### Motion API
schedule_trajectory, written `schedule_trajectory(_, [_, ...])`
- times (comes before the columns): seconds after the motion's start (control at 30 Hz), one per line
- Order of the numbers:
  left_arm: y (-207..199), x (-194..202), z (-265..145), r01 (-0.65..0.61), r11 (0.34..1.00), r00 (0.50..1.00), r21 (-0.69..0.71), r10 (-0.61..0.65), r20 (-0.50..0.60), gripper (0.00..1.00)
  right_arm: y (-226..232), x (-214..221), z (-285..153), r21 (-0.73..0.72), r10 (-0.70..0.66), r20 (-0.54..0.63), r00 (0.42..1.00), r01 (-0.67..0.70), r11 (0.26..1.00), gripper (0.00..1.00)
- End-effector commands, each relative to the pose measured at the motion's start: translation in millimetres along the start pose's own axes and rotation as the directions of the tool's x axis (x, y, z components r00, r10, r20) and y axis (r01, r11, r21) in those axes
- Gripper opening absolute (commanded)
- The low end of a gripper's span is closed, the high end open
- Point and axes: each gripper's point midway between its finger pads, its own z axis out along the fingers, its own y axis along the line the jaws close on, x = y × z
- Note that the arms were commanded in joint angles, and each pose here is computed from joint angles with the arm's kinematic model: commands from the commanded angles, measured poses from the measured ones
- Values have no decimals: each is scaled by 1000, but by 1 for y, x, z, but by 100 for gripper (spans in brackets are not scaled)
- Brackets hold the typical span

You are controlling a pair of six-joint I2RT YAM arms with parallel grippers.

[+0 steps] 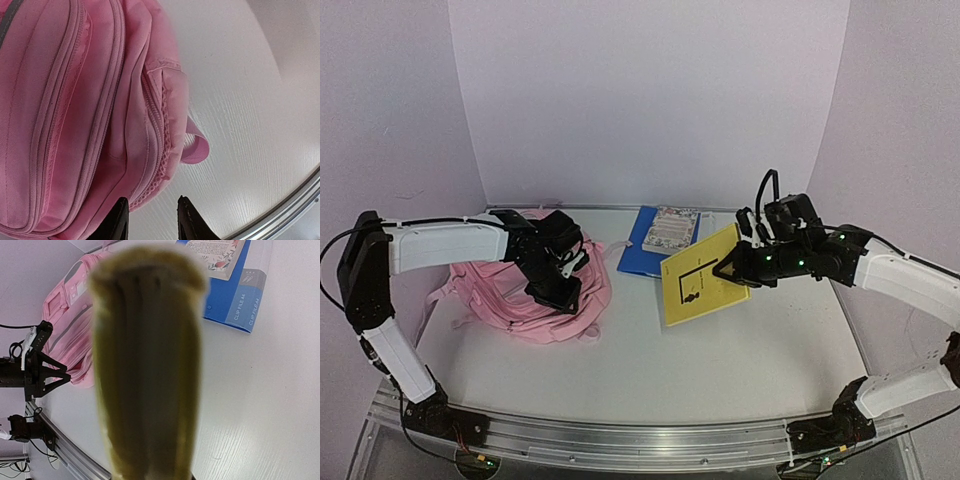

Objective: Pack the student bag
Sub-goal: Pick up the book from the center of the board, then move the student bag to the center of the board.

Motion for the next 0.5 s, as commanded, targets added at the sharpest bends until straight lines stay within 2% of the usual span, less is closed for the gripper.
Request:
schedule_trajectory(0.0, [-2,-3,3,24,1000,1000,10,-24,2,34,26,-32,-22,-95,4,133,991,9,995,0])
schedule_trajectory(0.17, [1,0,10,28,1000,1000,-3,-28,-12,33,26,-30,-22,-96,7,130,991,6,995,0])
schedule_trajectory(0.47, [13,7,26,35,997,998,-71,-39,-54,27,29,-30,-30,-115,14,139,990,2,993,0])
